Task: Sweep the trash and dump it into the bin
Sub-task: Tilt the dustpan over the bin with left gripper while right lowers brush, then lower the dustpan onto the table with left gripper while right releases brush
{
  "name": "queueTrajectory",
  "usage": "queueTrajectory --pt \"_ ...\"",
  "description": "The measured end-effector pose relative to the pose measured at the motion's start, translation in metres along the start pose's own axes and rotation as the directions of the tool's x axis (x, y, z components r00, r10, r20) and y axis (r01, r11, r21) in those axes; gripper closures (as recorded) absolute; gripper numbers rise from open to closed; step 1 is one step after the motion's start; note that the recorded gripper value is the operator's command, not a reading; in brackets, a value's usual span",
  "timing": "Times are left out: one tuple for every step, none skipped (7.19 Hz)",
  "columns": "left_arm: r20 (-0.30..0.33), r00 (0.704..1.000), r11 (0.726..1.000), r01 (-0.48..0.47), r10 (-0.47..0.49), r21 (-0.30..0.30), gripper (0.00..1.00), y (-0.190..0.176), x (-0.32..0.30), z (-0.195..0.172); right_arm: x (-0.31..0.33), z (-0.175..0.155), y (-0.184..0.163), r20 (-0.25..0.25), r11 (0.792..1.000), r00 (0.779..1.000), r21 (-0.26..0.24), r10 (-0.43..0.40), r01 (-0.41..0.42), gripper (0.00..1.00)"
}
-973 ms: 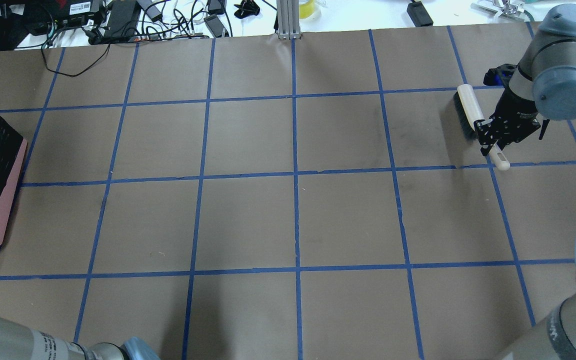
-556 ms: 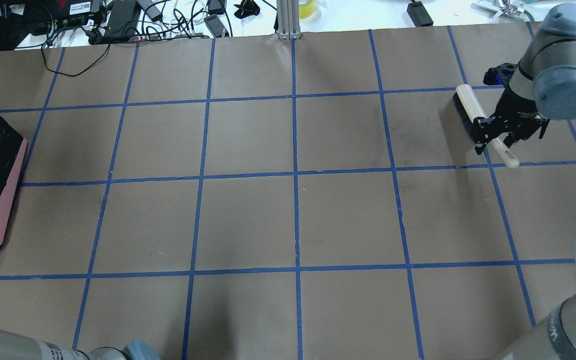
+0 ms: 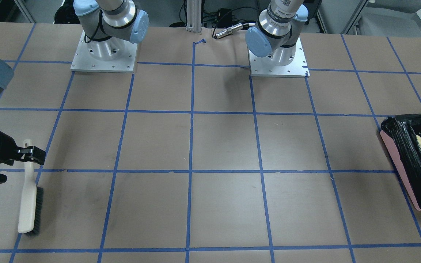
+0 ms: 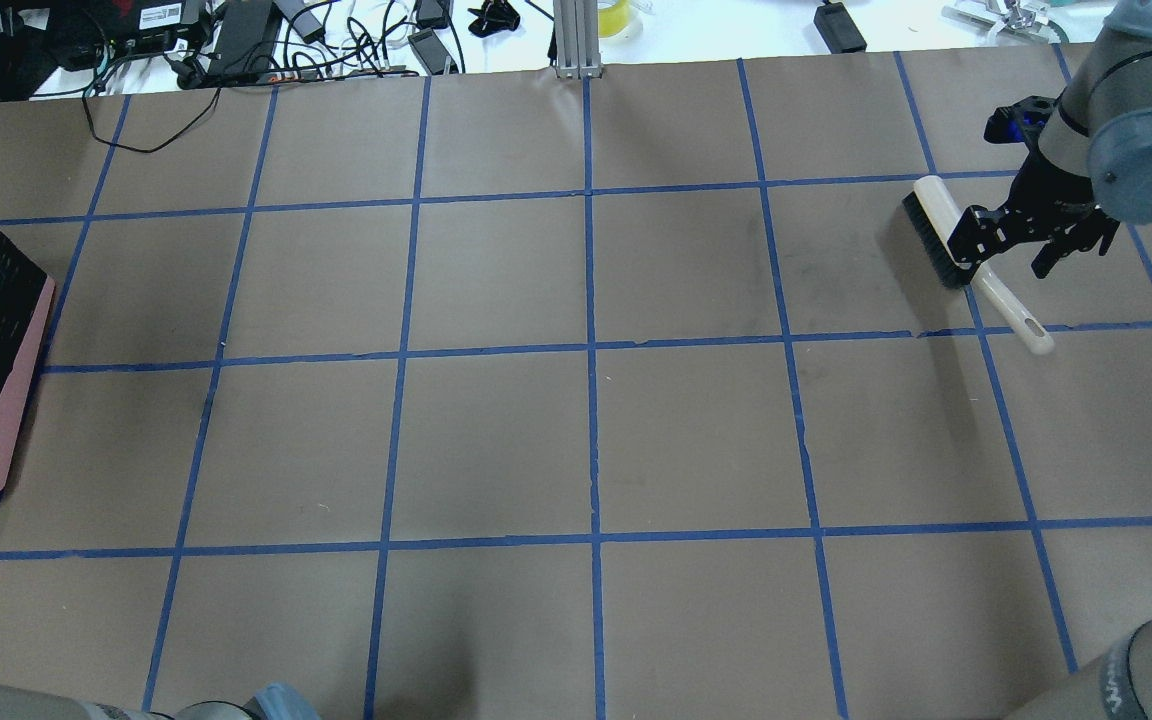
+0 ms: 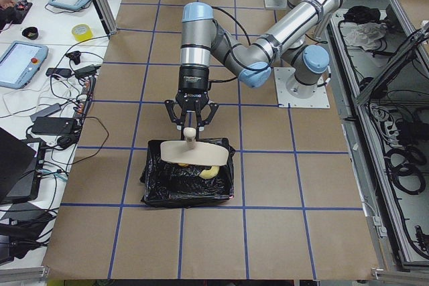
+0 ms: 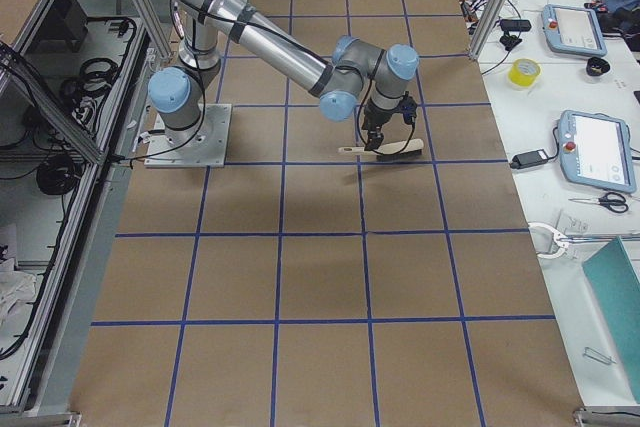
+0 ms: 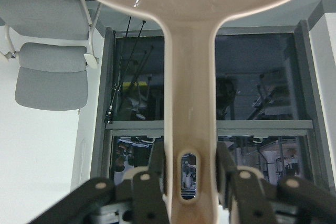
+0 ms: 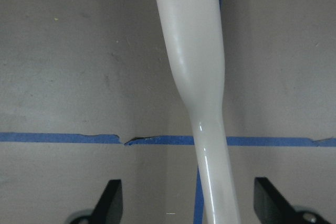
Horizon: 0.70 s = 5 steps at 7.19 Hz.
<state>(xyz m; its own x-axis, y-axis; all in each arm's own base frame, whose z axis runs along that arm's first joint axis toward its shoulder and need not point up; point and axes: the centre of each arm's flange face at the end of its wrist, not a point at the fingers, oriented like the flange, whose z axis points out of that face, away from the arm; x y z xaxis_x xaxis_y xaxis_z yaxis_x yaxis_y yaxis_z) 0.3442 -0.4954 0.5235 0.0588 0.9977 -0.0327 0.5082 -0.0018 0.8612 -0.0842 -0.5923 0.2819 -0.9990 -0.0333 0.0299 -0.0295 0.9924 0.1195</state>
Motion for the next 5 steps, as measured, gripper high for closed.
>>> queueTrajectory --pt "0.01 1.0 1.0 -0.01 0.01 -0.005 1.0 -0.001 0.001 -0.001 -0.003 -0.027 0.01 -0.014 0.999 1.0 0.034 0.004 -0.003 0.0" --pt "0.018 1.0 1.0 -0.021 0.021 0.0 1.0 -0.002 0.0 -0.001 -0.009 -0.06 0.024 -0.032 0.997 0.999 0.083 0.012 -0.009 0.0" --pt "0.026 0.999 0.999 -0.036 0.035 0.024 1.0 0.0 -0.002 -0.002 -0.026 -0.094 0.04 -0.049 0.991 0.999 0.135 0.023 -0.016 0.0" --pt "0.046 0.998 0.996 -0.049 0.045 0.073 1.0 0.004 -0.004 -0.005 -0.055 -0.121 0.053 -0.056 0.984 0.998 0.173 0.039 -0.029 0.0" --pt "0.083 0.996 0.988 -0.058 0.047 0.143 1.0 0.007 -0.008 -0.01 -0.092 -0.14 0.065 -0.05 0.979 0.997 0.198 0.062 -0.051 0.0"
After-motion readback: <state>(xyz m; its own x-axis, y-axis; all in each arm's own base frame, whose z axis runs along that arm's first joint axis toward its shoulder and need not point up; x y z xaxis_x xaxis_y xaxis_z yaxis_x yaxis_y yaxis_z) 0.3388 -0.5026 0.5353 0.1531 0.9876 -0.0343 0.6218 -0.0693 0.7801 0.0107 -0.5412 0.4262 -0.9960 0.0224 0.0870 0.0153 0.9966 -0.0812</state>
